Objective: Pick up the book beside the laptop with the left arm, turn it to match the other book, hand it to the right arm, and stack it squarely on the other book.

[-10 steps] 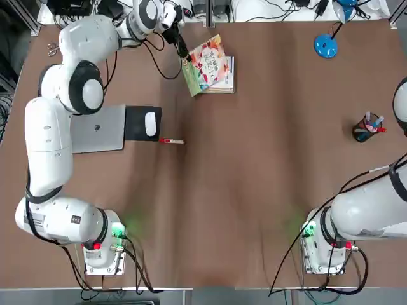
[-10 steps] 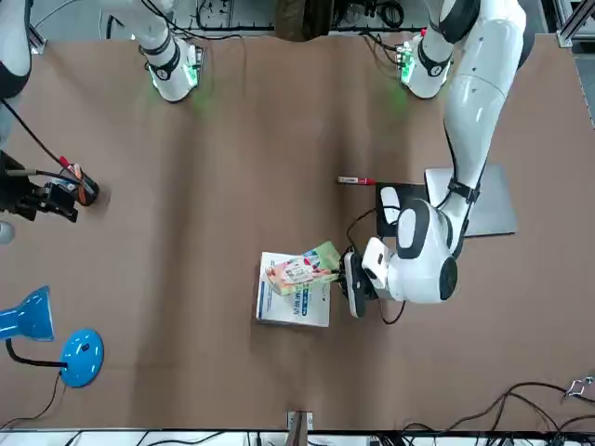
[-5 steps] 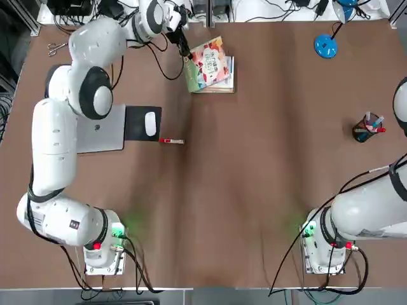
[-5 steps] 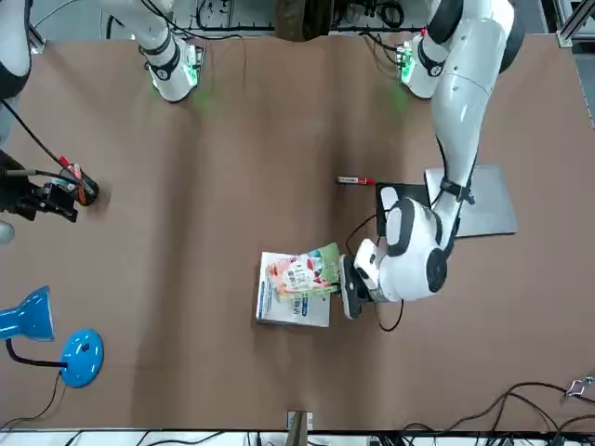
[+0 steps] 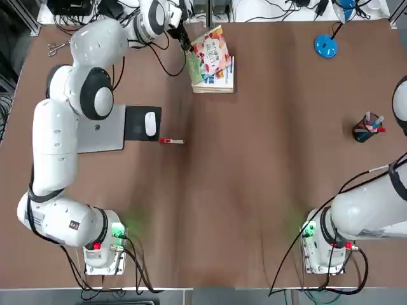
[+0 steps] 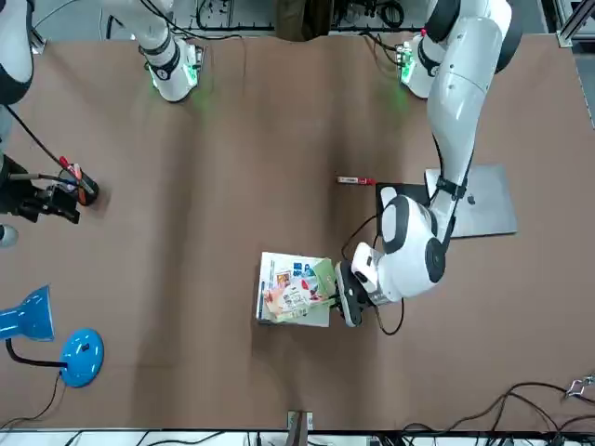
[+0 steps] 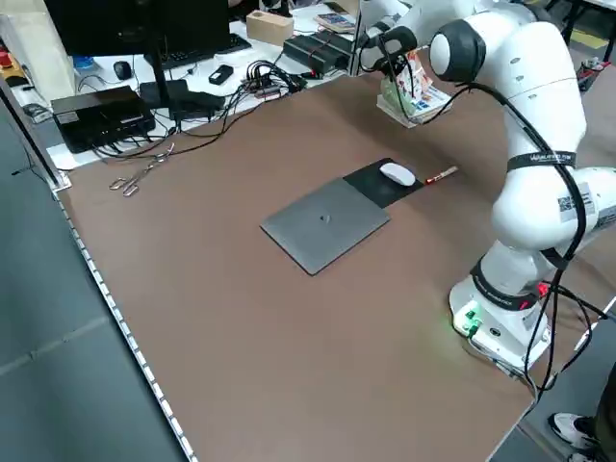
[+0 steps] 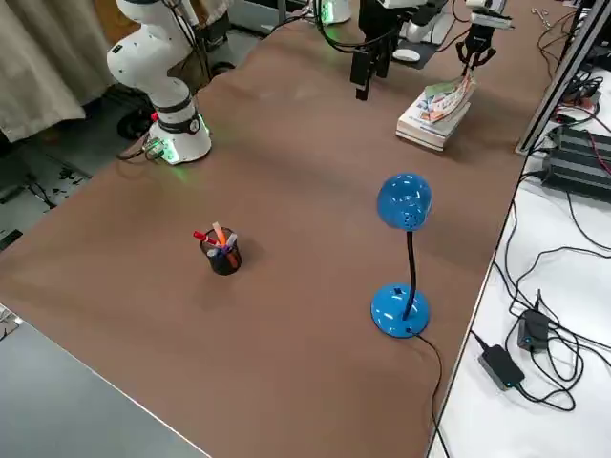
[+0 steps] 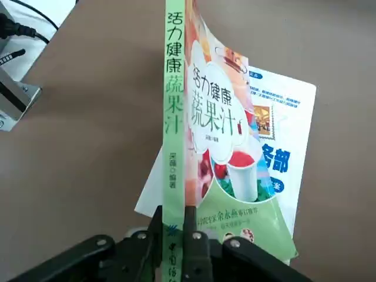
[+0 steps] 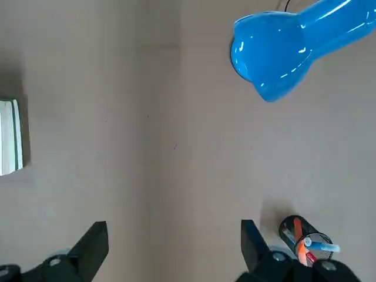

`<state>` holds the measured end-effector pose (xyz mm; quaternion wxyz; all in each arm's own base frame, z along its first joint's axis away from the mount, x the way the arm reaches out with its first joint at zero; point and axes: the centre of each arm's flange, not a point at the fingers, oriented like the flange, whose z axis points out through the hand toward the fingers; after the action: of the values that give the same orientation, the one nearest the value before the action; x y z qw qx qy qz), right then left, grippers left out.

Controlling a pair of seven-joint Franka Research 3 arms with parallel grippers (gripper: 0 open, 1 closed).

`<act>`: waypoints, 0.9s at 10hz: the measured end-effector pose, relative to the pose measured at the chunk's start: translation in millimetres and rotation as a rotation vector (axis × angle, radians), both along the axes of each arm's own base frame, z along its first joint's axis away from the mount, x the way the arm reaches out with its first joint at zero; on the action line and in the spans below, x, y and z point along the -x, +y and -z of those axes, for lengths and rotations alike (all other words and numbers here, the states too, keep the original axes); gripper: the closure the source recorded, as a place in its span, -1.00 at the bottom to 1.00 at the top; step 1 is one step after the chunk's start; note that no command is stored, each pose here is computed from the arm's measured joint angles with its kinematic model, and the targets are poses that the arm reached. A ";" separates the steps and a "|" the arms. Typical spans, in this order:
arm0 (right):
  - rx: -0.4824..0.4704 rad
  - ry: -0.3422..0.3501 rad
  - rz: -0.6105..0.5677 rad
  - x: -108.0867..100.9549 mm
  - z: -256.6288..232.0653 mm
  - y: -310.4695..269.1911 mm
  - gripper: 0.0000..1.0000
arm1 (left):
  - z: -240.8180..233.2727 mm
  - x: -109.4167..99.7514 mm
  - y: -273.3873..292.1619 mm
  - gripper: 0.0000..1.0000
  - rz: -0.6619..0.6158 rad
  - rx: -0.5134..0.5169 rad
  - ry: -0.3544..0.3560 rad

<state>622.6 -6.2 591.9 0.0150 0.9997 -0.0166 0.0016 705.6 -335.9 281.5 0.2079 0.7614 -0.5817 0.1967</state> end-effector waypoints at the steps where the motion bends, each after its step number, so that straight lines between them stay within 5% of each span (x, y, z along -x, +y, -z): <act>1: 0.000 0.001 0.000 -0.2 0.4 0.2 -0.99 | 3.9 1.3 -2.3 0.69 0.003 -0.001 0.004; 9: 0.000 0.002 -0.001 -0.4 0.9 0.8 -0.99 | 26.0 15.0 -31.2 0.69 0.063 -0.020 -0.022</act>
<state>622.9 -5.4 591.0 0.0152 0.9998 -0.0159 0.0008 690.6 -367.2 255.5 0.1999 0.7425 -0.6096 0.1926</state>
